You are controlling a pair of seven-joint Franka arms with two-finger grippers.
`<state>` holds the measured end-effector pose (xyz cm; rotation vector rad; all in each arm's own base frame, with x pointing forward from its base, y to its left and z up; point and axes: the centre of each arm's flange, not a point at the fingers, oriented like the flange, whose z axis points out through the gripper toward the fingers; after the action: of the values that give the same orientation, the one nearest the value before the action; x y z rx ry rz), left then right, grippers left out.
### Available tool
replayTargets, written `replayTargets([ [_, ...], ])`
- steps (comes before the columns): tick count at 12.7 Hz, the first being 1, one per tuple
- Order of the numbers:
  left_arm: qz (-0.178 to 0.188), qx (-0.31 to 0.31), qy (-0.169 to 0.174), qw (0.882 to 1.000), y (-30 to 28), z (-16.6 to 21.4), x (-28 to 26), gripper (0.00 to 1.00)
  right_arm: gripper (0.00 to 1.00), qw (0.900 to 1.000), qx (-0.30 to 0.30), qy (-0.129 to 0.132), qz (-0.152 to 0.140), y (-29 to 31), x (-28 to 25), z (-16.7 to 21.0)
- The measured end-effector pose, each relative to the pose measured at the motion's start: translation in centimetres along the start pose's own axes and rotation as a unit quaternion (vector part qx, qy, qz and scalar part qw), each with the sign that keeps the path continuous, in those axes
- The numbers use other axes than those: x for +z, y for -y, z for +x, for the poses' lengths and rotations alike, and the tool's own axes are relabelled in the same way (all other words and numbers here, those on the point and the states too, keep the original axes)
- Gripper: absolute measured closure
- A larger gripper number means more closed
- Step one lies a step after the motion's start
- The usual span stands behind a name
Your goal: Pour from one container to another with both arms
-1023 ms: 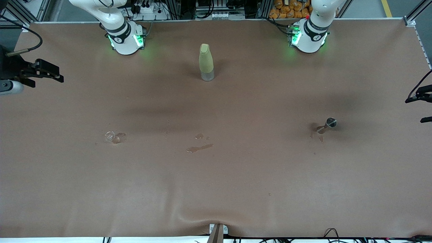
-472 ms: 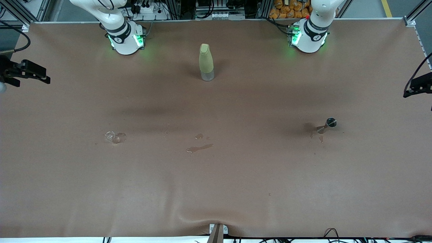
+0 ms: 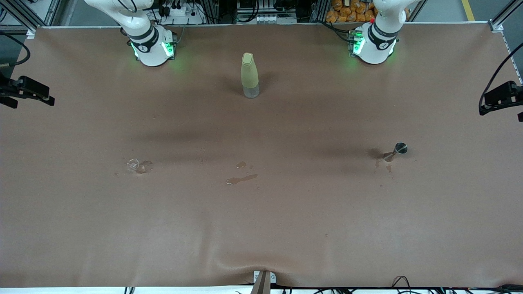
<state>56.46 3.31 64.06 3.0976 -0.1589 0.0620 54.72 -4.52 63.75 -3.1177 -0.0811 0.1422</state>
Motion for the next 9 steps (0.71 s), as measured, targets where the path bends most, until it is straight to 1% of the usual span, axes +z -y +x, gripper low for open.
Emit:
replayTargets([
  [3, 0.001, -0.028, 0.017, 0.999, -3.4, -0.2, 0.1, 0.00, 0.00, 1.000, 0.001, -0.016, -0.002, 0.0, -0.3, -0.5],
  [6, 0.001, -0.027, 0.019, 0.999, -5.5, -0.1, 0.3, 0.00, 0.00, 1.000, 0.000, -0.016, -0.002, 0.7, -0.1, -1.0],
  [9, 0.001, -0.022, 0.015, 1.000, -6.2, -0.2, -0.2, 0.00, 0.00, 1.000, 0.000, -0.016, -0.002, 1.6, 0.0, -0.9],
])
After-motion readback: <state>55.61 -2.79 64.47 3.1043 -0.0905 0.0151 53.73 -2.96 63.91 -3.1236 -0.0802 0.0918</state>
